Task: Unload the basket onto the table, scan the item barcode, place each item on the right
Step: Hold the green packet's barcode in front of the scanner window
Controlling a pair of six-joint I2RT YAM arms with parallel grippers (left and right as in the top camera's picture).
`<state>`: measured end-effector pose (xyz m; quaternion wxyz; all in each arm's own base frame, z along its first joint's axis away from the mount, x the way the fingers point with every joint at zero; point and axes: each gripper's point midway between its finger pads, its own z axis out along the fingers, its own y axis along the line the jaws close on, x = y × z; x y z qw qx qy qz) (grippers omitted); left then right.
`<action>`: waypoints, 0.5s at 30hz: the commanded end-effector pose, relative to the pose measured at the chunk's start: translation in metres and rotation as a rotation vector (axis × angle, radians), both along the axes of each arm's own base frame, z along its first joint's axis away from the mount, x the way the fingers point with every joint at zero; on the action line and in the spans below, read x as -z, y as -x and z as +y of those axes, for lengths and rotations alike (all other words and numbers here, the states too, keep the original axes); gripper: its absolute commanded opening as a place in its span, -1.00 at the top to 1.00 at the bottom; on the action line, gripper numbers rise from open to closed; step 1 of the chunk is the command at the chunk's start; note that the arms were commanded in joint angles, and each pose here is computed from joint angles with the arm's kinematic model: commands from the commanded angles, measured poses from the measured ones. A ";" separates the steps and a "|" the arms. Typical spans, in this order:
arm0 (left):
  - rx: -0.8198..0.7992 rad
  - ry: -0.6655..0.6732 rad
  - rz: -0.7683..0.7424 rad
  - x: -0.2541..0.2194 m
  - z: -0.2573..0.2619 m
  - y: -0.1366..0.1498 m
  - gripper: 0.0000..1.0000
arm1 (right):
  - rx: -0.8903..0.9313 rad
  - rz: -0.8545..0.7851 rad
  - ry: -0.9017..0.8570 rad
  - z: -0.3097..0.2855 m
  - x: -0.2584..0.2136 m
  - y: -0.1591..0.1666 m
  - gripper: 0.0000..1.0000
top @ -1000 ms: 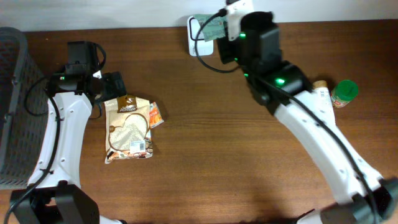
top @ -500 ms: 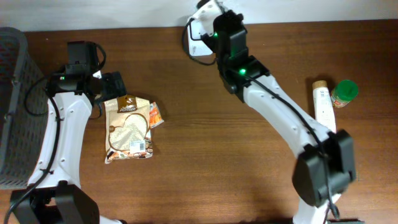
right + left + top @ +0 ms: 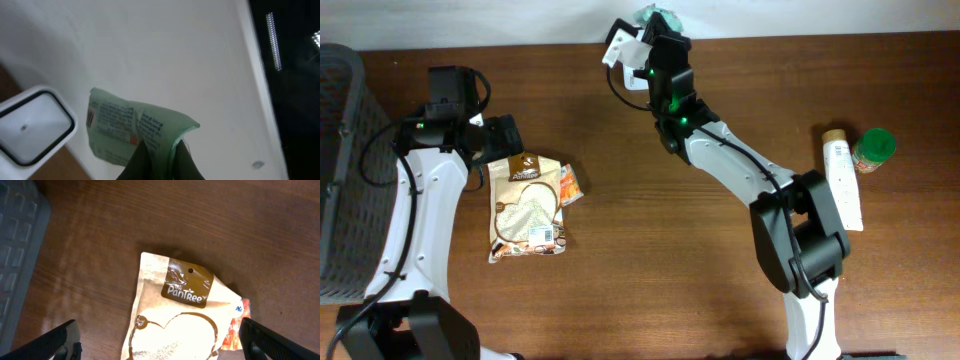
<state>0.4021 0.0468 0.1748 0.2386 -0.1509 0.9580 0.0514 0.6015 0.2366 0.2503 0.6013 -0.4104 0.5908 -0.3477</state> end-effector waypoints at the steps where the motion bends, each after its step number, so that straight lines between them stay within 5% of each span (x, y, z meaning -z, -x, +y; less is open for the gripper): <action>1: 0.012 -0.017 -0.017 -0.007 0.002 -0.003 -0.98 | -0.042 -0.044 0.074 0.013 0.011 -0.007 0.91; 6: 0.012 -0.017 -0.017 -0.007 0.002 -0.003 -0.98 | -0.088 -0.075 0.247 0.020 0.039 -0.016 0.91; 15: 0.012 -0.017 -0.016 -0.007 0.002 -0.003 -0.98 | -0.083 -0.089 0.271 0.017 0.048 -0.020 0.91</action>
